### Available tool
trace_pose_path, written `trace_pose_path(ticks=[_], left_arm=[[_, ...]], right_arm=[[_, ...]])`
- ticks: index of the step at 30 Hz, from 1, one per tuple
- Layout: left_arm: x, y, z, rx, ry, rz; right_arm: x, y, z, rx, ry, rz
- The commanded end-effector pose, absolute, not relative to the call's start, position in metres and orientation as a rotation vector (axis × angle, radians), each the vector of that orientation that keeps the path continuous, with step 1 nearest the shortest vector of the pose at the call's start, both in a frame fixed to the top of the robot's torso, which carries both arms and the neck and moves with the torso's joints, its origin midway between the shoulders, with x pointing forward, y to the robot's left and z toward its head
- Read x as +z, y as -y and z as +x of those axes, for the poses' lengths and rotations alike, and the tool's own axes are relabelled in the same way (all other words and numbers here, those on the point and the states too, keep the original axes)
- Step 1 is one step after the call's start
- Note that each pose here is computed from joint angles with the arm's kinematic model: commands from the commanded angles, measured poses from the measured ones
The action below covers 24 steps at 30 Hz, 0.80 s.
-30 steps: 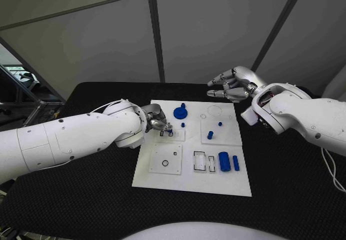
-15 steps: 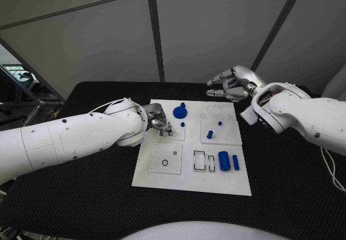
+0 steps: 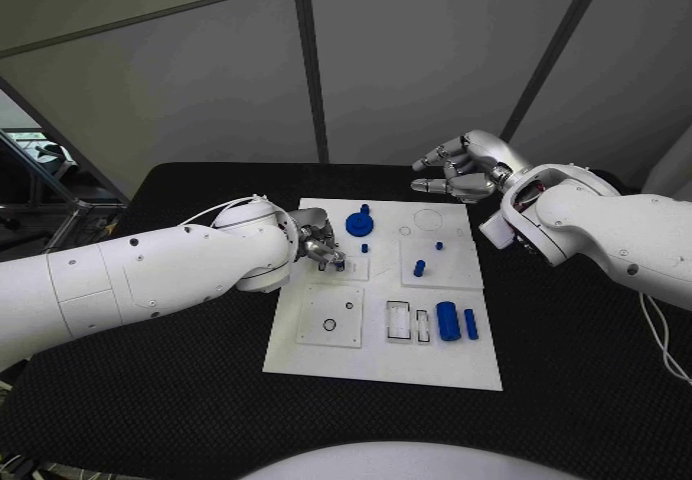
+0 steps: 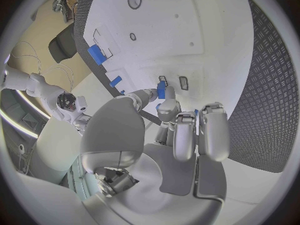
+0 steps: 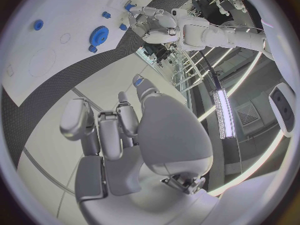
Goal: Assemble the parts on the task board
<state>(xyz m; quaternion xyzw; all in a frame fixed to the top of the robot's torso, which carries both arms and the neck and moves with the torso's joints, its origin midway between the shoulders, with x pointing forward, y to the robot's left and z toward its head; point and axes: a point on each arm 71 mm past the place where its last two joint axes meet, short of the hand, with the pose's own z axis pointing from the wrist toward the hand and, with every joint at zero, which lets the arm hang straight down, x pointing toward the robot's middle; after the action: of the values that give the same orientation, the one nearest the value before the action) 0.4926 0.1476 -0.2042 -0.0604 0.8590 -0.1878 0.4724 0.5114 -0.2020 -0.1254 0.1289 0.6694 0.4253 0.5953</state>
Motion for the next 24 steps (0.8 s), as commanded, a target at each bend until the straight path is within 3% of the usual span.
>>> trace_pose_path(ticks=[1, 24], left_arm=[[-0.2048, -0.1454, 0.4915, -0.446, -2.125, -0.111], [-0.2073, -0.1458, 0.4898, -0.434, -2.161, -0.082]], right_arm=[[-0.1241, 0.2002, 0.5113, 0.994, -1.555, 0.289], [-0.1245, 0.1995, 0.5118, 0.995, -1.556, 0.288]])
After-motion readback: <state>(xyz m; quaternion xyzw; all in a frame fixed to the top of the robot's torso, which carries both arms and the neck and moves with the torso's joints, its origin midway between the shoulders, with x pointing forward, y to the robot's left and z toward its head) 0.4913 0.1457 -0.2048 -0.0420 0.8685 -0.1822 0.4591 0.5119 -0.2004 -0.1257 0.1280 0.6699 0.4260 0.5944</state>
